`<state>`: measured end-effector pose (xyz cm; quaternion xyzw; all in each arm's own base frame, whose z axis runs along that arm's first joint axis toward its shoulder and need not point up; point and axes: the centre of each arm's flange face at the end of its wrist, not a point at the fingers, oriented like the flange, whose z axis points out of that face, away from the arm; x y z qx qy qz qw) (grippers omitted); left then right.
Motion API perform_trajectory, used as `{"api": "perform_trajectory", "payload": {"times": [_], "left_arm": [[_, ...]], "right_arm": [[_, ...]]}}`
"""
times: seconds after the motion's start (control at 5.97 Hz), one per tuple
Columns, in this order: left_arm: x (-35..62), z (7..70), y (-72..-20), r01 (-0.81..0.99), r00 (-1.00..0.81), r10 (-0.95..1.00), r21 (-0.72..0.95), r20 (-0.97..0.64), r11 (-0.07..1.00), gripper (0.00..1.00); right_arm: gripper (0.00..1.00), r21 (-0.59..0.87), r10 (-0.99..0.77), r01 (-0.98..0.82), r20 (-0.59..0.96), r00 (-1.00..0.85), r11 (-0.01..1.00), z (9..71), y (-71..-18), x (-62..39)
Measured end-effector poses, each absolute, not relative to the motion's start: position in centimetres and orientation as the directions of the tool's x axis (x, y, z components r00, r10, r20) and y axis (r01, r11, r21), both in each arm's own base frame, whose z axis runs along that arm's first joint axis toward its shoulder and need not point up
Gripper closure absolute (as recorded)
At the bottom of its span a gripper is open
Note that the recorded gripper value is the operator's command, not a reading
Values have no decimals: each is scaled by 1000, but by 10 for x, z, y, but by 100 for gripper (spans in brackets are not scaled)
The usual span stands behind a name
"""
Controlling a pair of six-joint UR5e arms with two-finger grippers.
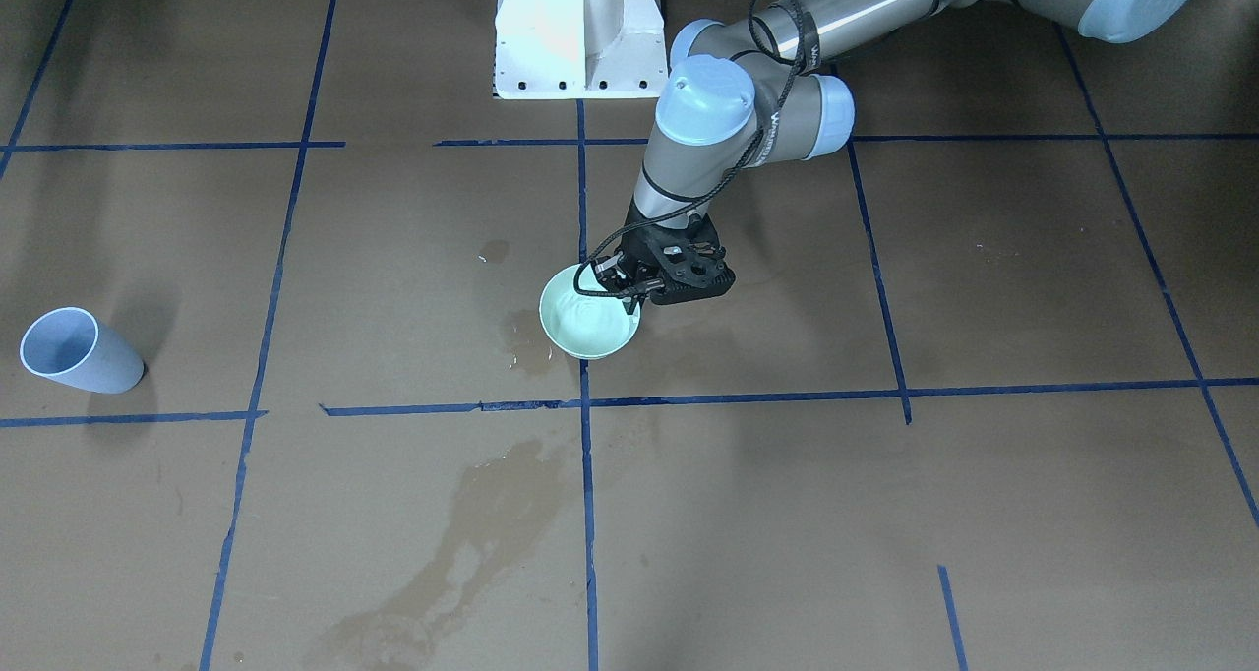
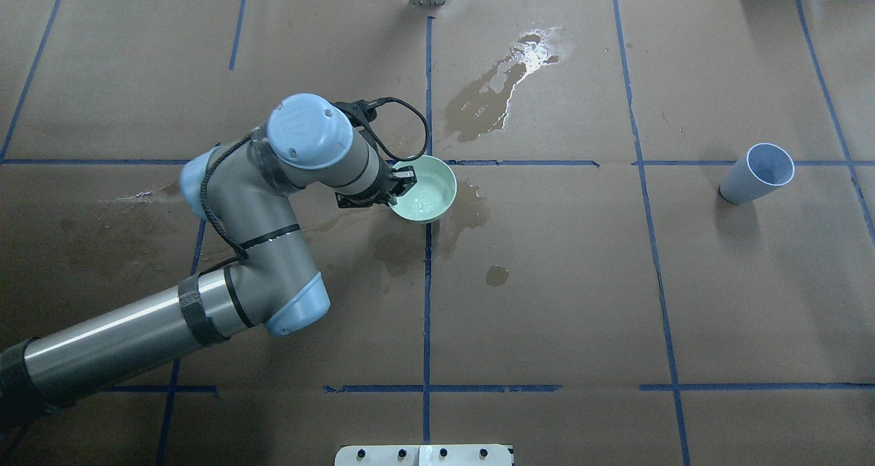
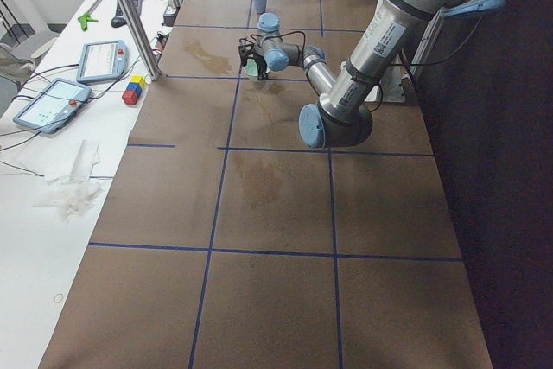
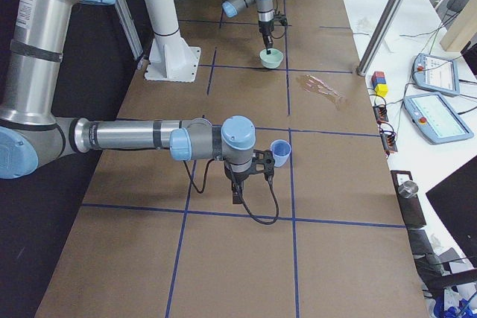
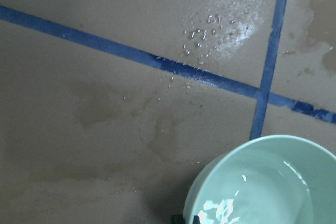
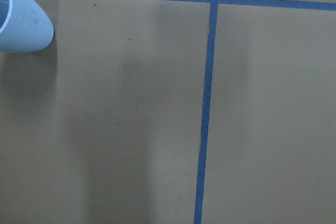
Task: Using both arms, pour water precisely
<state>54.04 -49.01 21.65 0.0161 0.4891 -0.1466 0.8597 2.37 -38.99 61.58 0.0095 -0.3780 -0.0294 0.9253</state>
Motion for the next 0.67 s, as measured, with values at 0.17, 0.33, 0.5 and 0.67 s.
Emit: {"api": "perform_trajectory", "payload": {"times": [0.17, 0.33, 0.5, 0.67], "left_arm": [[492, 231, -503, 243, 470, -210, -104, -857, 965, 100], [438, 254, -521, 219, 473, -171, -72, -864, 973, 100], [380, 286, -543, 190, 489, -125, -35, -863, 981, 100], [318, 328, -564, 160, 513, -76, 9, -855, 987, 100]], "right_arm": [[0, 41, -62, 47, 699, 712, 998, 615, -390, 23], [0, 43, -65, 49, 698, 713, 998, 615, -391, 23], [0, 47, -69, 50, 697, 714, 998, 614, -393, 23], [0, 51, -74, 54, 696, 714, 997, 615, -394, 23]]}}
